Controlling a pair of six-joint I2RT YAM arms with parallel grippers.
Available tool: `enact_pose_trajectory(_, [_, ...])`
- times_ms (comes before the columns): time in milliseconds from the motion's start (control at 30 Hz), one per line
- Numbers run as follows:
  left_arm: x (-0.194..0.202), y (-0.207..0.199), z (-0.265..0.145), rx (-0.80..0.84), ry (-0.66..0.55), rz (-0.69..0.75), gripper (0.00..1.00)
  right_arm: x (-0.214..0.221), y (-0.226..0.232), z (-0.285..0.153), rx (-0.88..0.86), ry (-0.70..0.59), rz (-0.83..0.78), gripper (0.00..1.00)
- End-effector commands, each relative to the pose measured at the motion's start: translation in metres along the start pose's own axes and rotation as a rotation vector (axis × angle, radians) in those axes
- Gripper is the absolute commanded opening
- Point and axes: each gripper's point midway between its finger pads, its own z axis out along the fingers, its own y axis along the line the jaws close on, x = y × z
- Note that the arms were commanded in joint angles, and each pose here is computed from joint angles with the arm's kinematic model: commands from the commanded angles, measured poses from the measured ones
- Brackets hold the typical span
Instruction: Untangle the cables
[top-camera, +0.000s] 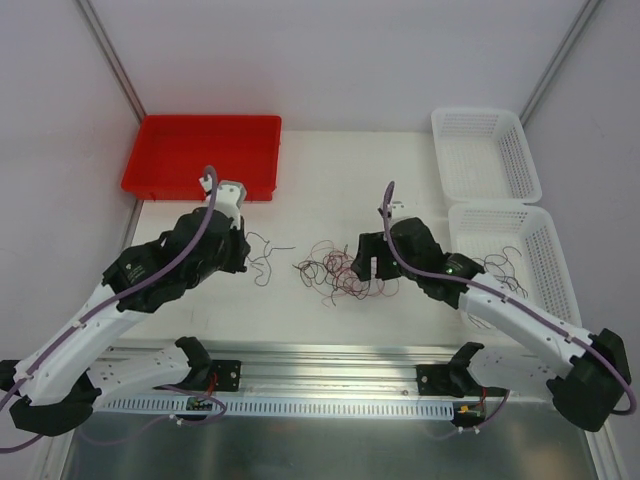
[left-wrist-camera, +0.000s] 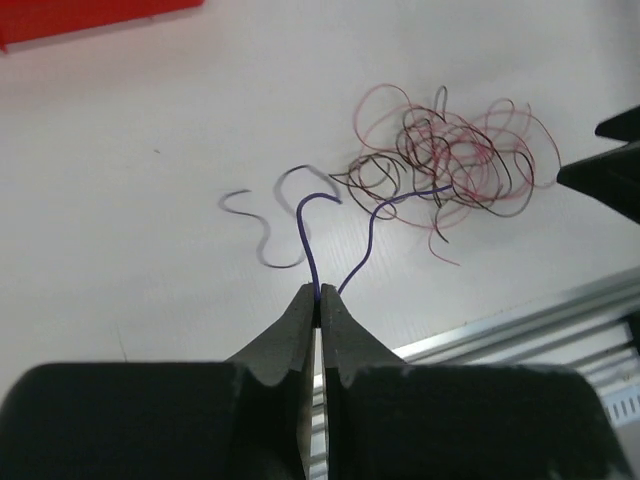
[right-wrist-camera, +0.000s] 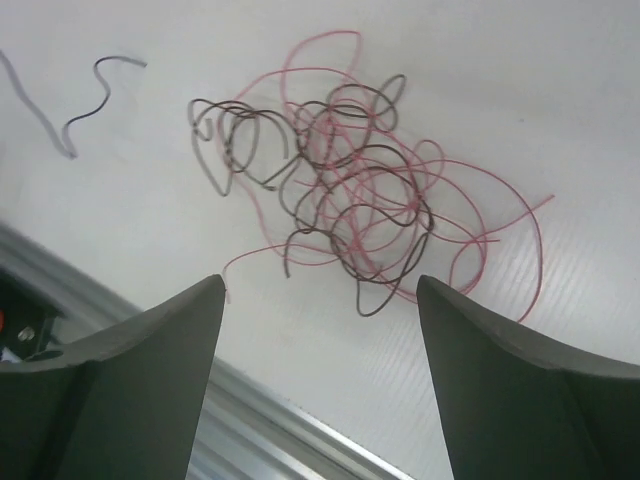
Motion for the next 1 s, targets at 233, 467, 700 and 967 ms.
enact_pose_trajectory(233, [0.037,-0.081,0.002,0.495,0.136,0.22,0.0,-0.027,0.096,-0.068,-0.511,-0.104,-0.191,0.82])
enact_pose_trajectory(467, [0.058,-0.104,-0.002,0.657,0.205,0.266,0.0,-0.027,0.144,-0.079,-0.726,-0.121,-0.273,0.82])
enact_pose_trajectory(700, [0.057,-0.11,-0.003,0.701,0.194,0.288,0.0,-0.026,0.17,-0.071,-0.779,-0.121,-0.341,0.82])
enact_pose_trajectory(967, [0.059,-0.113,-0.007,0.733,0.184,0.292,0.0,-0.016,0.178,-0.038,-0.76,-0.077,-0.346,0.7])
